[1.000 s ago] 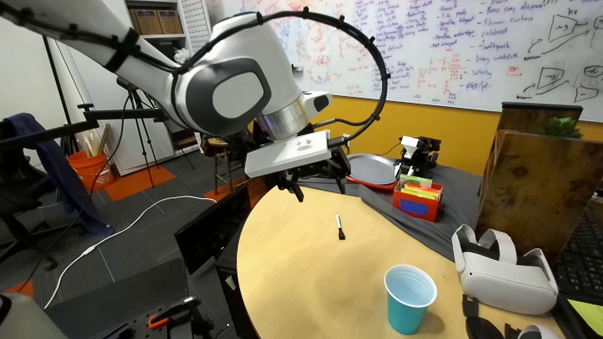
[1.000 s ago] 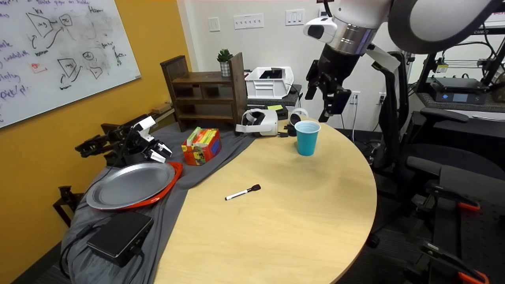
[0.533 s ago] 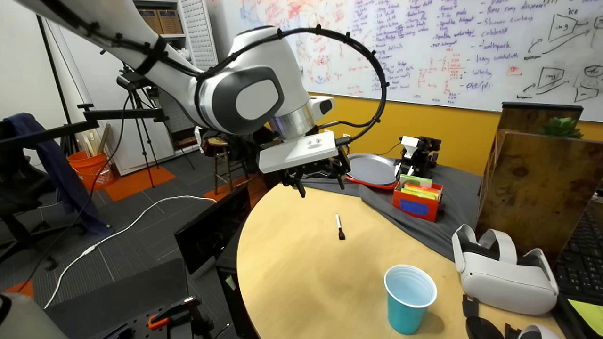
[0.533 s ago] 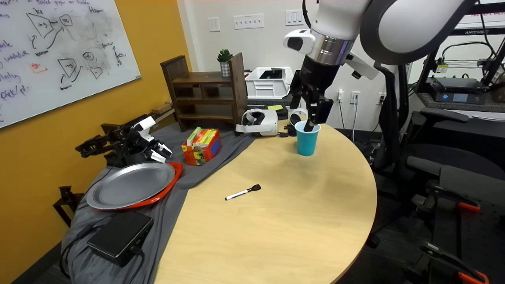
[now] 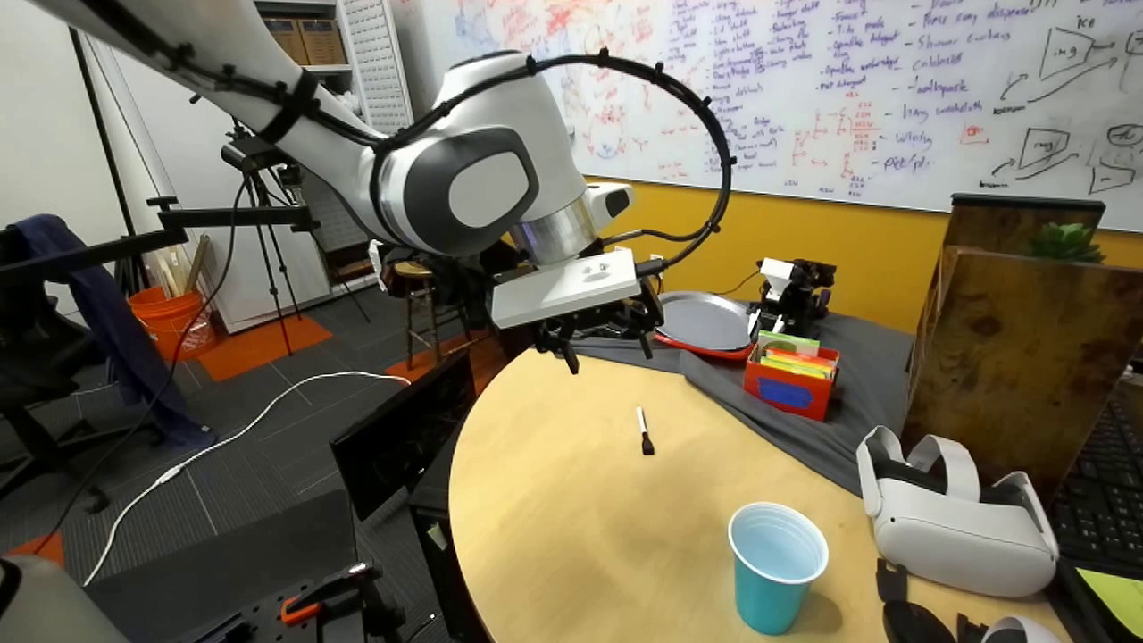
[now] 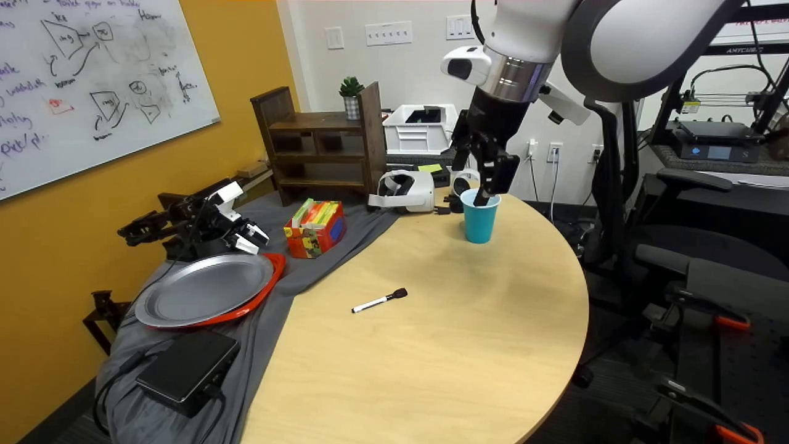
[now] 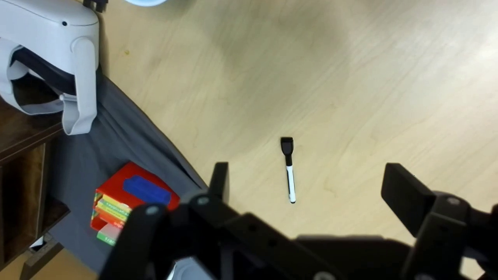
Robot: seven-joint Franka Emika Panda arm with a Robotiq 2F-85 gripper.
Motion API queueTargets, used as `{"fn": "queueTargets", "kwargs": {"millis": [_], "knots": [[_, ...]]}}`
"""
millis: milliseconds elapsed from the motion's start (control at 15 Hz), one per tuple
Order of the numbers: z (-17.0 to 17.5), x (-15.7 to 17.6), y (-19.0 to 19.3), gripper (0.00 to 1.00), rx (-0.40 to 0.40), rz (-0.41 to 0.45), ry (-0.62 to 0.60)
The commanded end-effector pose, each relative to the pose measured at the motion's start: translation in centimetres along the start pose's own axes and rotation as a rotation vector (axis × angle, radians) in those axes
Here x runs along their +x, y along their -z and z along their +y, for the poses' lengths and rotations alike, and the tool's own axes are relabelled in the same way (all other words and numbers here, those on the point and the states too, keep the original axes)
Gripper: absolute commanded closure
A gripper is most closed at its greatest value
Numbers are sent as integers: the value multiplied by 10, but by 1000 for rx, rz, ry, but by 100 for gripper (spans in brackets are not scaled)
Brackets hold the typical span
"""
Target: Get the marker from the table and place it in the blue cup
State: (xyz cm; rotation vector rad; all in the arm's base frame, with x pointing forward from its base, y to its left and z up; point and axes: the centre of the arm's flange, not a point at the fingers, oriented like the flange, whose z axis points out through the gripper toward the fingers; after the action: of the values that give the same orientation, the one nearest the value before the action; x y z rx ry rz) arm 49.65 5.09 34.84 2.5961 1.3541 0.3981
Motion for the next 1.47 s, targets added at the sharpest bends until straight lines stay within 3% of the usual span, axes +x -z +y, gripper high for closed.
{"fn": "queueTargets", "kwargs": {"millis": [0,800,1400], "knots": [[3,0,1,0,-24,46,22],[21,26,-36,0,105,190,143],[26,46,-86,0,149,200,177]]}}
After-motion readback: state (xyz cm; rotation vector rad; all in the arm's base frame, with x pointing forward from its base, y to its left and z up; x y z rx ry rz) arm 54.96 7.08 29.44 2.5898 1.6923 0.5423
